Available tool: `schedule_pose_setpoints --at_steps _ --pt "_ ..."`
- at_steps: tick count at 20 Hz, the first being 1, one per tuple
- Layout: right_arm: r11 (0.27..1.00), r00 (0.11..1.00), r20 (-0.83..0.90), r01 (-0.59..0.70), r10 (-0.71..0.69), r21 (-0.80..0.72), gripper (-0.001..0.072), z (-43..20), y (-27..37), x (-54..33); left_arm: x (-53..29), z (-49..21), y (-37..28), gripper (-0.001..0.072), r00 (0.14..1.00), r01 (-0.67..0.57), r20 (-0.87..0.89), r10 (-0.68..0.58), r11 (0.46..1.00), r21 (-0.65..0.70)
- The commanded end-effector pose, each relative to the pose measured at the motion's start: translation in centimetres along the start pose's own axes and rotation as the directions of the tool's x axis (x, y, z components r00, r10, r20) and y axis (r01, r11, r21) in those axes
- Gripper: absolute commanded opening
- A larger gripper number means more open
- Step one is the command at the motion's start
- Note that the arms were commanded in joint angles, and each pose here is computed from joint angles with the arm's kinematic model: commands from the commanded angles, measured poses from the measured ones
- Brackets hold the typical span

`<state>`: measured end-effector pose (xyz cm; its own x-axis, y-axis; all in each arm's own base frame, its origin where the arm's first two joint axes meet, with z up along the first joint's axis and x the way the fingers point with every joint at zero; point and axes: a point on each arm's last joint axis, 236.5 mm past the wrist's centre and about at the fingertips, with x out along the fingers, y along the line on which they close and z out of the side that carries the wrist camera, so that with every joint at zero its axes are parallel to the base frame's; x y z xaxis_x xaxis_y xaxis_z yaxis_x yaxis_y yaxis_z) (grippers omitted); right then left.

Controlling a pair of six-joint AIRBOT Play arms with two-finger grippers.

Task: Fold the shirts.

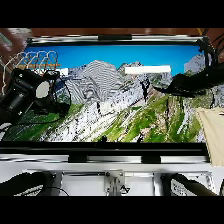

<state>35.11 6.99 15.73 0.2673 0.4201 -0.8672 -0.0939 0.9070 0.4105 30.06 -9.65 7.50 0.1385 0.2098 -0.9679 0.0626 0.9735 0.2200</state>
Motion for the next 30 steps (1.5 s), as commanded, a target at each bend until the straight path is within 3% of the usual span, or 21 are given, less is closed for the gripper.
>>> schedule_pose_setpoints --at_steps 1,6,11,12,13,21,25,27,28,30 --pt "1.0 1.0 0.002 0.0 0.0 0.011 0.0453 0.1 0.0 0.0 0.0 0.0 0.0 0.0605 1.0 0.0 0.0 0.0 1.0 0.0" --pt "1.0 1.0 0.025 -0.013 0.013 0.011 0.0453 1.3 0.3 1.2 0.0 0.0 0.0 0.0605 1.0 0.0 0.0 0.0 1.0 0.0" --pt "0.991 0.998 -0.047 -0.038 0.032 -0.13 0.0474 2.3 5.4 9.3 0.0 0.0 0.0 0.0605 1.0 0.0 0.0 0.0 1.0 0.0" --pt "0.988 0.999 -0.027 -0.034 0.031 -0.15 0.0541 3.0 6.3 11.0 0.0 0.0 0.0 0.0605 1.0 -0.001 0.0 0.001 1.0 0.0" --pt "0.988 0.999 -0.007 -0.039 0.038 -0.152 0.0672 3.7 6.9 12.2 0.0 0.0 0.0 0.0605 1.0 0.0 0.0 0.0 1.0 0.0" --pt "0.997 0.999 -0.037 -0.012 0.009 -0.078 0.0673 3.8 4.2 12.4 -0.4 7.9 -3.6 0.0606 0.944 0.126 0.305 -0.129 0.992 0.027" --pt "0.992 0.997 -0.063 0.043 -0.051 -0.119 0.0672 3.2 2.6 12.3 -0.9 12.1 -4.9 0.0601 0.876 0.176 0.448 -0.178 0.983 0.046" --pt "0.992 0.997 -0.062 0.043 -0.051 -0.12 0.0672 3.2 2.6 12.3 0.2 14.5 -3.6 0.0643 0.869 0.225 0.461 -0.18 0.973 -0.044" --pt "0.992 0.997 -0.062 0.043 -0.051 -0.12 0.0673 3.2 2.6 12.3 1.3 15.6 -2.6 0.0717 0.876 0.275 0.438 -0.202 0.955 -0.11" --pt "0.993 0.997 -0.063 0.031 -0.039 -0.116 0.0672 3.2 2.9 12.3 3.5 18.2 -1.3 0.0716 0.862 0.404 0.401 -0.31 0.898 -0.173"
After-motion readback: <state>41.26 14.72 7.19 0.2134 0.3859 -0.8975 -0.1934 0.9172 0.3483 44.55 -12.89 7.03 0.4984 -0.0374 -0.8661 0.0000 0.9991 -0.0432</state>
